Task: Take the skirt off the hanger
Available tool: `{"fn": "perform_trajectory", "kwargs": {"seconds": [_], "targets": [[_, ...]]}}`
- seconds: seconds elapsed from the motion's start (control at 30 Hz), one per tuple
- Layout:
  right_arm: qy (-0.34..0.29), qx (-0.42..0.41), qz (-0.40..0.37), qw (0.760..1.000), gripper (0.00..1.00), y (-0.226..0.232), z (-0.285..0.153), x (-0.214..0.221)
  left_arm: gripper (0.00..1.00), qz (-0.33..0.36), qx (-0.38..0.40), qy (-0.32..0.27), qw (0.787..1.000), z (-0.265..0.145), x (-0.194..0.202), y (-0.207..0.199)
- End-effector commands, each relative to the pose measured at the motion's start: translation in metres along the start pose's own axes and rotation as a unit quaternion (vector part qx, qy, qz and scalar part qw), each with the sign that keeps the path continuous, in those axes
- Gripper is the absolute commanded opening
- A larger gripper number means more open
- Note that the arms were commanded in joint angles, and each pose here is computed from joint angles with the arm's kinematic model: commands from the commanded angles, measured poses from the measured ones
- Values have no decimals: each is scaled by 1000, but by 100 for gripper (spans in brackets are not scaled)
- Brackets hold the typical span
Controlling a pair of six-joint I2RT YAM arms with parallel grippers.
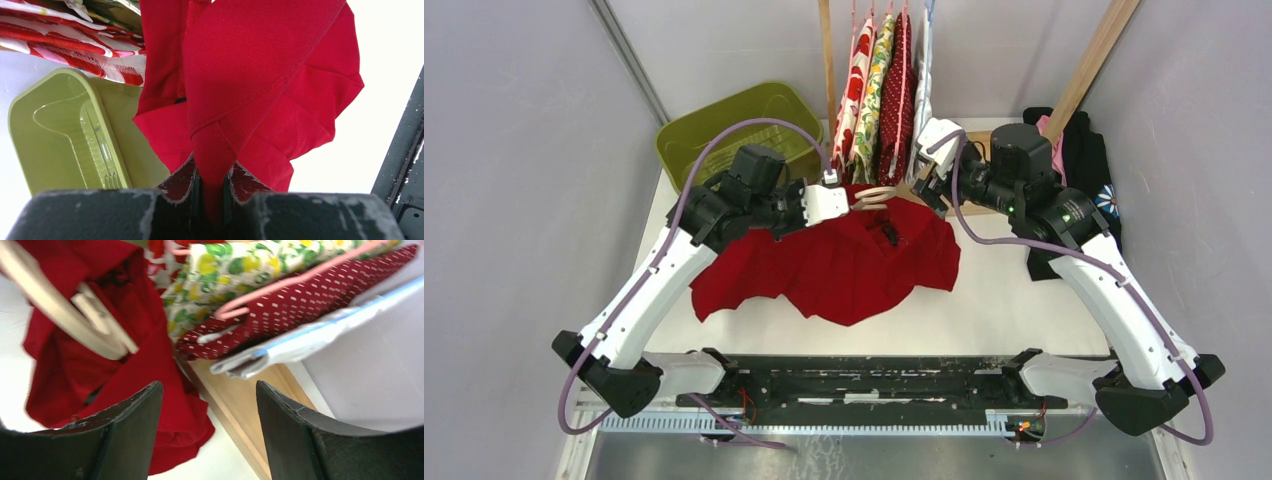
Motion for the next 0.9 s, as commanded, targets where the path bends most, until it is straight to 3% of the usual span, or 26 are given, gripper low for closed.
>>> {"fn": "perform_trajectory", "kwargs": {"seconds": [0.0, 0.3, 0.53, 0.87], "targets": [[-81, -78, -3, 994, 73, 27, -14, -33, 3, 30, -11, -71, 997, -2, -36, 12], [-129, -172, 16, 977, 68, 70, -21, -48, 3, 36, -3, -74, 997, 0, -40, 12], [-113, -205, 17, 972, 66, 89, -21, -44, 3, 38, -12, -82, 996, -3, -48, 18], [-81, -189, 42, 978, 64, 93, 4, -23, 3, 39, -31, -95, 994, -17, -56, 23]]}}
Point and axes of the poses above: each gripper's point midway between its finger pads, its own z axis out along the fingers, its own y axis along the line the jaws close on, x = y × z, the point moved 1 cm from there along -z, back along the fingers, and after that the axes turned 11 degrees about -z, right-handed, at the moved point
